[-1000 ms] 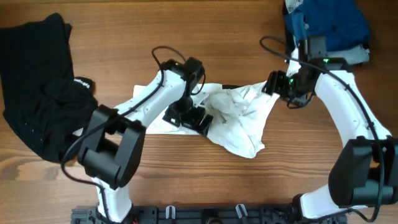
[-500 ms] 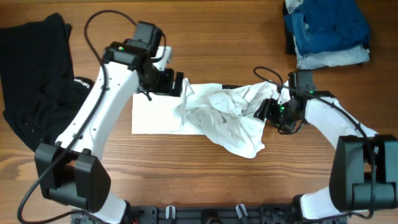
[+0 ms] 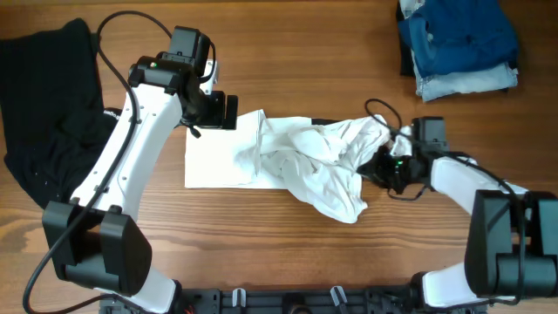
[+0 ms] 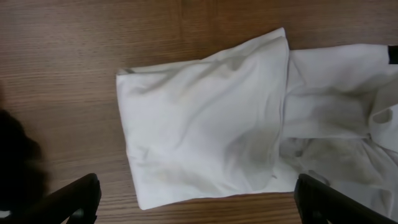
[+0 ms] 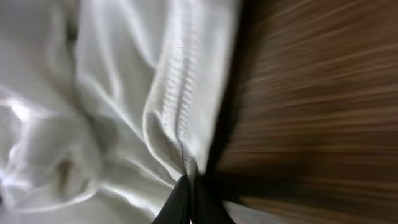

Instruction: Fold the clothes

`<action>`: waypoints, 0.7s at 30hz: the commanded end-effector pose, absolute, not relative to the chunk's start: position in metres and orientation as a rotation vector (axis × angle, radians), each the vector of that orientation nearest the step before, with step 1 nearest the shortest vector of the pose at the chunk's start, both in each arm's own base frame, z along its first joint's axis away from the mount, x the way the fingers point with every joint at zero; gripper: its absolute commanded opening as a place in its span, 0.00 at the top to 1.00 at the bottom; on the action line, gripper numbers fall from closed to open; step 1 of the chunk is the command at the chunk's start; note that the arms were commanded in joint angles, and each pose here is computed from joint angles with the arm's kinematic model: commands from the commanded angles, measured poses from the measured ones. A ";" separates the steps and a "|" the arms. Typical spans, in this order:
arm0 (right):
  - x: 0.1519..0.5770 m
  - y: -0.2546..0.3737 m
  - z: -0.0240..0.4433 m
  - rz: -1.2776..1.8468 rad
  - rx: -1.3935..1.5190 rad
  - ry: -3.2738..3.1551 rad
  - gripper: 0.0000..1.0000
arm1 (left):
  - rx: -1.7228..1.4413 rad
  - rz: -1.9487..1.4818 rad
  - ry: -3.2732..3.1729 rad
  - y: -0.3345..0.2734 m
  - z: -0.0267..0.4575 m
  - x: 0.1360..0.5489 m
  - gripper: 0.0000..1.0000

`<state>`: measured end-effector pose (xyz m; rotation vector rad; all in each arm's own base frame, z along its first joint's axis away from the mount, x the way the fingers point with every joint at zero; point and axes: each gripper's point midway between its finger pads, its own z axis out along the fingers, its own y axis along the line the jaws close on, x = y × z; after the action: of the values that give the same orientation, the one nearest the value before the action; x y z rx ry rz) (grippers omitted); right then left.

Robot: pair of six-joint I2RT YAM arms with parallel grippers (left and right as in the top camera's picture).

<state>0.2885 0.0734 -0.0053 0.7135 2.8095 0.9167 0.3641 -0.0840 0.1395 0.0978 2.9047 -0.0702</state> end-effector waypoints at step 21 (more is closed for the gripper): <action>0.356 0.053 0.180 0.849 0.118 2.677 0.96 | -0.306 -0.004 2.811 0.005 0.149 0.389 0.00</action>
<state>0.3496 0.0079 0.1533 0.3474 2.7074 0.8097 0.3841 0.0060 0.1425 -0.2913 2.8405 0.0207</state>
